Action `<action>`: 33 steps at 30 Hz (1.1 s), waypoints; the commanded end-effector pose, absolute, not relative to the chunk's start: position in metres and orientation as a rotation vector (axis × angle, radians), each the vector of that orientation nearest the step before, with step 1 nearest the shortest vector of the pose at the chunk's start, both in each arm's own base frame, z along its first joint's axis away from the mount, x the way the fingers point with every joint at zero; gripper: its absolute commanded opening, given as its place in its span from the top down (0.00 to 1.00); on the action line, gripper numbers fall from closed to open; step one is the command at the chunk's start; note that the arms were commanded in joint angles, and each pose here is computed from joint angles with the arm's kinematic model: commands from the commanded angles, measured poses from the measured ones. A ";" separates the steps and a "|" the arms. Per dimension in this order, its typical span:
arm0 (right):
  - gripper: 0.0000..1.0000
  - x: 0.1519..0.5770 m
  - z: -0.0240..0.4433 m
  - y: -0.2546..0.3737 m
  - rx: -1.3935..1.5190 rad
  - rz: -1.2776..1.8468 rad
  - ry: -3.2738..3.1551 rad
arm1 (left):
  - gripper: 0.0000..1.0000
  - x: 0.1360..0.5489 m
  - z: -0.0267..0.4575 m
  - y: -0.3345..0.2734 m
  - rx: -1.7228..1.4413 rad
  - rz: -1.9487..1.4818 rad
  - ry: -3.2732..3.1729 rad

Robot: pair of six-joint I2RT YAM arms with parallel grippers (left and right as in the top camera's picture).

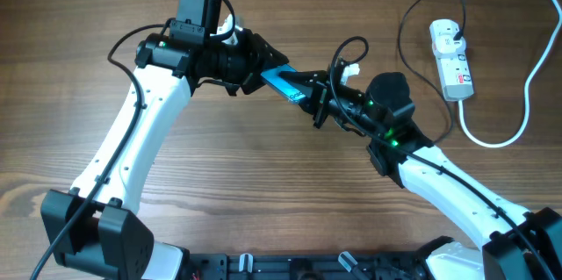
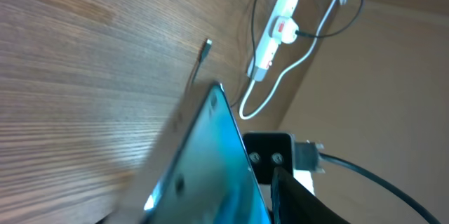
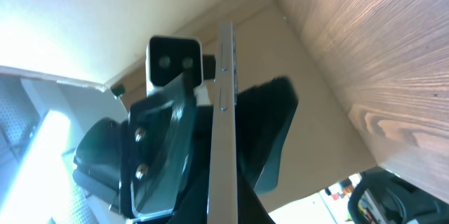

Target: Plug charger to phone and switch on socket

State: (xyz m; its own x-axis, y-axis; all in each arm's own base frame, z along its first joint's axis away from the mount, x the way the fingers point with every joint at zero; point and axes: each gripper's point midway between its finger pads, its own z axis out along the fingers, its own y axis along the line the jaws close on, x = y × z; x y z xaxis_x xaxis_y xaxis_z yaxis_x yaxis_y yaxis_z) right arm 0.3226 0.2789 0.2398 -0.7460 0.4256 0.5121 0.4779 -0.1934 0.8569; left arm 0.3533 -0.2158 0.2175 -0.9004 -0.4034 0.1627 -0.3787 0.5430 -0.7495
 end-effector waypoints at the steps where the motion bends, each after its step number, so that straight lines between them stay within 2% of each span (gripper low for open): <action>1: 0.96 0.328 0.247 0.279 -1.142 -2.137 -1.967 | 0.57 0.347 0.223 -0.222 -0.686 -1.430 2.743; 5: 0.96 0.328 0.247 0.279 -1.142 -2.134 -1.967 | 0.59 0.349 0.223 -0.218 -0.699 -1.429 2.735; 15: 0.96 0.329 0.245 0.278 -1.153 -2.129 -1.969 | 0.87 0.349 0.223 -0.218 -0.743 -1.434 2.736; 21: 0.96 0.329 0.245 0.278 -1.154 -2.128 -1.969 | 0.96 0.351 0.225 -0.219 -0.779 -1.445 2.724; 31: 0.95 0.327 0.242 0.279 -1.152 -2.110 -1.973 | 0.96 0.366 0.227 -0.200 -0.852 -1.446 2.663; 33: 0.86 0.327 0.240 0.279 -1.160 -2.098 -1.974 | 0.96 0.370 0.227 -0.193 -0.876 -1.441 2.646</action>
